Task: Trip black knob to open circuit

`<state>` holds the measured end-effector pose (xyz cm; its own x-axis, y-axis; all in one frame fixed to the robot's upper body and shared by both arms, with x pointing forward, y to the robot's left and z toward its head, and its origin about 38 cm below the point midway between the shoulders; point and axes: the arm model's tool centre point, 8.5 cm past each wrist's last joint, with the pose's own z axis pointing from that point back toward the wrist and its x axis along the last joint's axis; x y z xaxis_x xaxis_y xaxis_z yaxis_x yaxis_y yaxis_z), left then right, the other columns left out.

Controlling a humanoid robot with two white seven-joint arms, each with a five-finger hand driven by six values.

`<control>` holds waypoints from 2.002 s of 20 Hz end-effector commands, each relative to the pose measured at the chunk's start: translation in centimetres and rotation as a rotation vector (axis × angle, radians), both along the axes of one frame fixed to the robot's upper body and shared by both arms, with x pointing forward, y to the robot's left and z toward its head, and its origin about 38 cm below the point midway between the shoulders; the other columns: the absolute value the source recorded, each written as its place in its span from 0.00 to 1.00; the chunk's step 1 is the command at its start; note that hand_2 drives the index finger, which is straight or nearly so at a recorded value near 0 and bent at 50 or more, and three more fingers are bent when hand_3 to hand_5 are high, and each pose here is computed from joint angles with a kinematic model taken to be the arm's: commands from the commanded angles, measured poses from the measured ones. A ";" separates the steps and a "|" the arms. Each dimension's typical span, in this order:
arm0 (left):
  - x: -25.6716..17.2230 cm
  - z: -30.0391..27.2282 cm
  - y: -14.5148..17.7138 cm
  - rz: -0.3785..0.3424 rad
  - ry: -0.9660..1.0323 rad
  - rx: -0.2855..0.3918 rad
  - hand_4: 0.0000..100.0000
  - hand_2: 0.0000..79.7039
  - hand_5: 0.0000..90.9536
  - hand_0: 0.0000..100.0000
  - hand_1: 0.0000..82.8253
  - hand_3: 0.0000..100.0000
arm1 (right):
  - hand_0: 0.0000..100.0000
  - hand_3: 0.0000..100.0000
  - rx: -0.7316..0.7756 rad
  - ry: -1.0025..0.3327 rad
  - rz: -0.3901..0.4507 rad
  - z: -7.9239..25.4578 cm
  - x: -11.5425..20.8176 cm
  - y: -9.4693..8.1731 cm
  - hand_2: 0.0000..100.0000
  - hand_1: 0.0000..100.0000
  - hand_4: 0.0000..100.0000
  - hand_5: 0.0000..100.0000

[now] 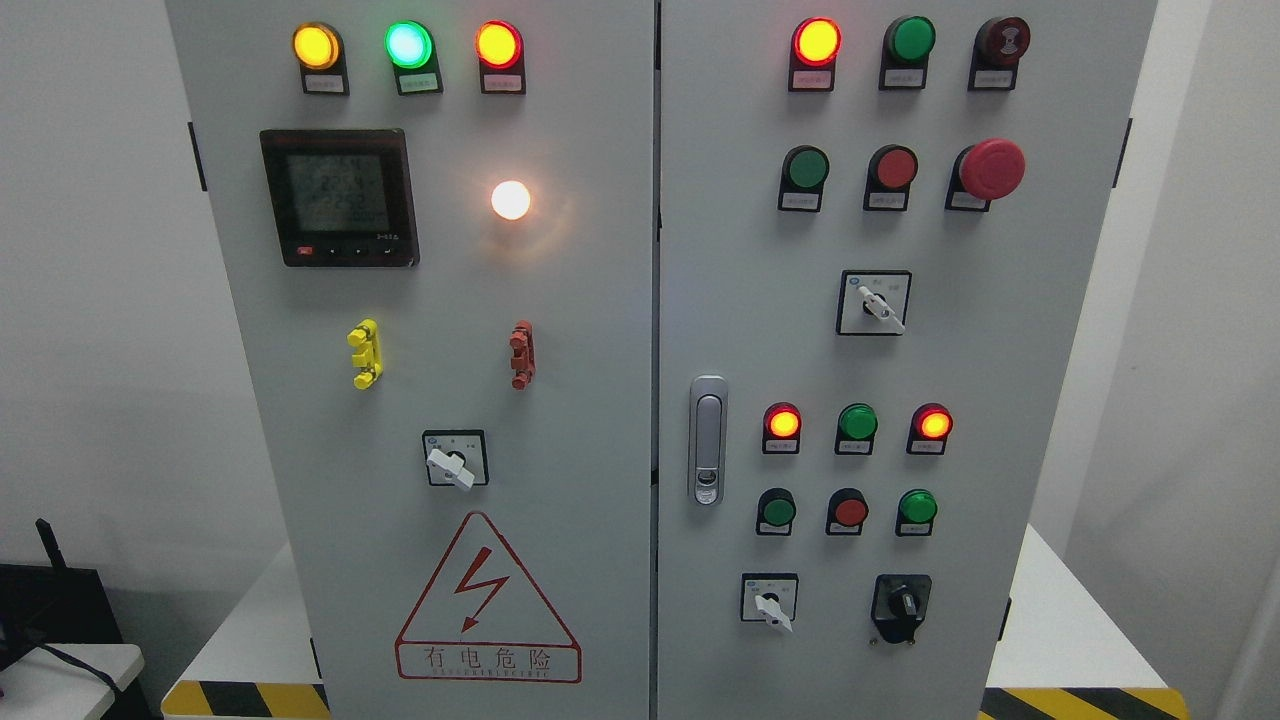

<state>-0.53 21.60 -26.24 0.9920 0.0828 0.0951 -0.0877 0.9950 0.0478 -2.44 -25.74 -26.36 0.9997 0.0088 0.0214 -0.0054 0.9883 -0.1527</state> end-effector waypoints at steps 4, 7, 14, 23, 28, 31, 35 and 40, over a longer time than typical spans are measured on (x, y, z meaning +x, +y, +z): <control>0.5 0.0 0.0 -0.033 -0.007 -0.001 0.00 0.00 0.00 0.12 0.47 0.00 | 0.04 0.00 0.003 0.000 0.000 0.0 -0.1 0.1 0.00 0.30 0.05 0.00; 0.5 0.0 0.0 -0.033 -0.007 -0.001 0.00 0.00 0.00 0.12 0.47 0.00 | 0.05 0.00 0.001 -0.002 0.000 0.0 0.0 0.1 0.00 0.30 0.05 0.00; 0.5 0.0 0.0 -0.034 -0.007 -0.001 0.00 0.00 0.00 0.12 0.47 0.00 | 0.05 0.00 -0.018 -0.094 0.010 0.3 0.0 -0.9 0.00 0.30 0.05 0.00; 0.5 0.0 0.0 -0.033 -0.007 -0.001 0.00 0.00 0.00 0.12 0.47 0.00 | 0.08 0.11 -0.048 -0.292 0.022 1.6 0.0 -0.4 0.00 0.37 0.16 0.01; 0.5 0.0 0.0 -0.034 -0.007 -0.001 0.00 0.00 0.00 0.12 0.47 0.00 | 0.11 0.21 -0.080 -0.418 0.046 3.1 -1.6 -0.3 0.00 0.45 0.26 0.16; 0.5 0.0 -0.1 -0.034 -0.007 -0.003 0.00 0.00 0.00 0.12 0.47 0.00 | 0.15 0.33 -0.079 -0.468 0.048 4.8 -3.2 -0.2 0.00 0.48 0.34 0.29; 0.5 0.0 0.0 -0.034 -0.007 -0.001 0.00 0.00 0.00 0.12 0.47 0.00 | 0.20 0.40 -0.071 -0.680 0.073 7.3 -3.4 0.2 0.00 0.50 0.41 0.38; 0.5 0.0 -0.1 -0.034 -0.007 -0.003 0.00 0.00 0.00 0.12 0.47 0.00 | 0.23 0.49 -0.044 -0.928 0.100 9.6 -2.5 0.9 0.11 0.50 0.55 0.58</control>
